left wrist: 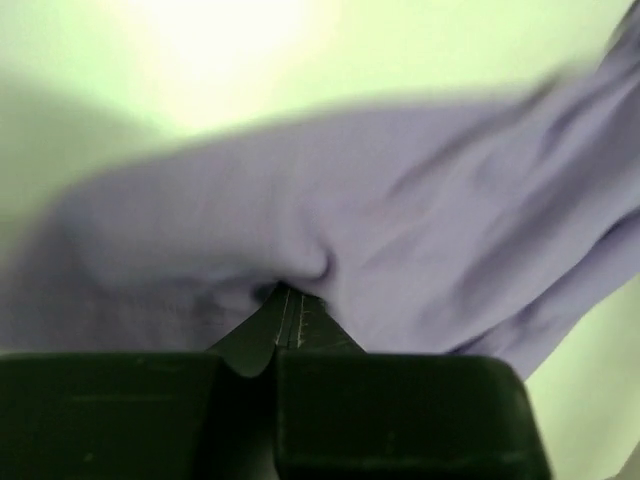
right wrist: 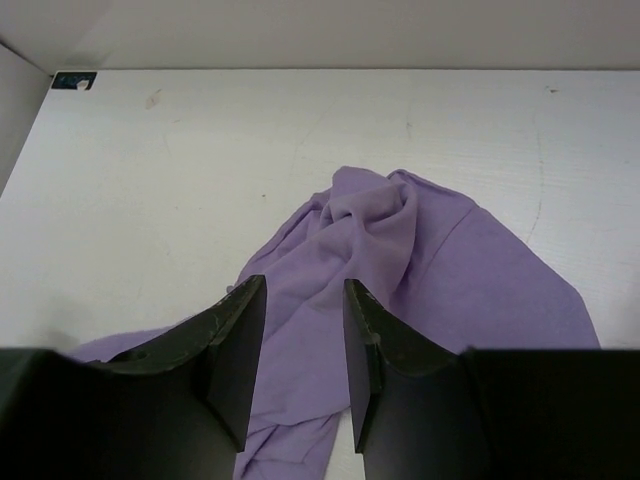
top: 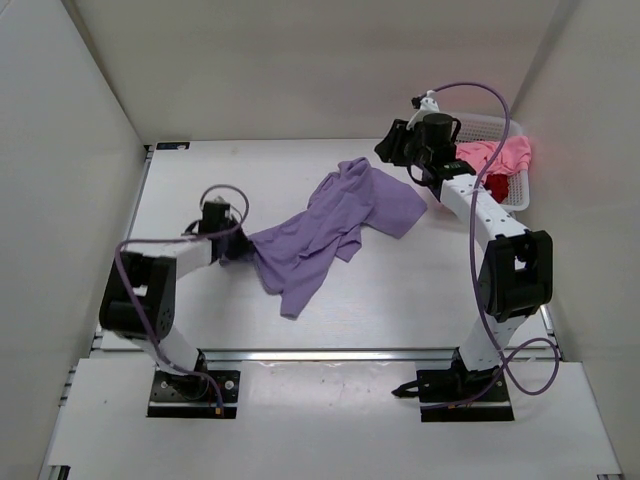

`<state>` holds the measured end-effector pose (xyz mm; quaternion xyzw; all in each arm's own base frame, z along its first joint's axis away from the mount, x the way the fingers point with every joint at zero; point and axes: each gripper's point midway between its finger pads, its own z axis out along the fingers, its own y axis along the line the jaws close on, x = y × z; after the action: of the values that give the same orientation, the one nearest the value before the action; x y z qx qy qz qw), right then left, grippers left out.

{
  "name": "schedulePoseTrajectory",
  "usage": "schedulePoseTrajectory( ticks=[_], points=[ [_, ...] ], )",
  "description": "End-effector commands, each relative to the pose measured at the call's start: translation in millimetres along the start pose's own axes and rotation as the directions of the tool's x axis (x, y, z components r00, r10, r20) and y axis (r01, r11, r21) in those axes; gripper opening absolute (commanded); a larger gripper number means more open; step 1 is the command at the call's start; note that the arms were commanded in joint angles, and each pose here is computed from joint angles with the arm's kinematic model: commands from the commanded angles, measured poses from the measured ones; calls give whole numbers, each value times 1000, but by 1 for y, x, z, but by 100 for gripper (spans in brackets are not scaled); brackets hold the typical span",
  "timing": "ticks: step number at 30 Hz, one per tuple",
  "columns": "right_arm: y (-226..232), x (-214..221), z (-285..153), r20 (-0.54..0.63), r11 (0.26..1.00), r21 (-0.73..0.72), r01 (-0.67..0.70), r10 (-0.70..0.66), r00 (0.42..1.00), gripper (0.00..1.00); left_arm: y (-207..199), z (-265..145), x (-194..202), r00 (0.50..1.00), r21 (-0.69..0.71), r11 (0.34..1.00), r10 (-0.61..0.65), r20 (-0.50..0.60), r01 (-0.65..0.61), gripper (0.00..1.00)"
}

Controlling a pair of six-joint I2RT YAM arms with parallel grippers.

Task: Fold and stack the t-shirts
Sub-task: Flatten out the tshirt

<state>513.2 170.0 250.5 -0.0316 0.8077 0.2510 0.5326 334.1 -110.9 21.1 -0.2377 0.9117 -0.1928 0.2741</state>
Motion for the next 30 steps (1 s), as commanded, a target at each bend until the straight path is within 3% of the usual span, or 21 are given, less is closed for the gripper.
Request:
schedulePoseTrajectory(
  ticks=[1,3,5,6,7,8,10,12,15,19,30],
  points=[
    [-4,-5,0,64,998,54,-16,12,998,34,-49,7,-109,977,87,996,-43,208,25,0],
    [-9,8,-5,59,995,80,-61,56,997,33,-75,5,-171,947,91,996,-24,320,-5,0],
    [-25,37,-9,29,984,126,-122,120,992,32,-85,8,-207,925,75,997,-15,379,-15,0],
    [-31,52,-11,11,979,144,-145,145,989,31,-91,13,-216,927,79,997,-8,374,-24,5],
    [-33,57,-14,15,977,157,-145,145,989,31,-93,20,-214,938,89,995,0,345,-32,13],
    [-34,71,-18,-4,973,173,-152,155,988,32,-100,17,-217,939,102,994,-2,345,-36,29],
    [-41,90,-25,-19,961,231,-150,158,987,34,-95,5,-218,923,96,995,-10,384,-29,46],
    [-65,116,-43,-36,931,329,-160,182,983,35,-61,5,-186,929,81,996,-54,366,26,63],
    [-98,132,-68,-14,881,412,-233,262,965,37,-28,-2,-153,932,86,991,-125,339,101,65],
    [-131,159,-80,-42,828,520,-212,273,961,42,-2,1,-103,962,34,995,-98,254,92,68],
    [-166,157,-40,-63,815,537,-219,298,953,46,26,-2,-71,974,-31,993,-108,201,117,70]
  ],
)
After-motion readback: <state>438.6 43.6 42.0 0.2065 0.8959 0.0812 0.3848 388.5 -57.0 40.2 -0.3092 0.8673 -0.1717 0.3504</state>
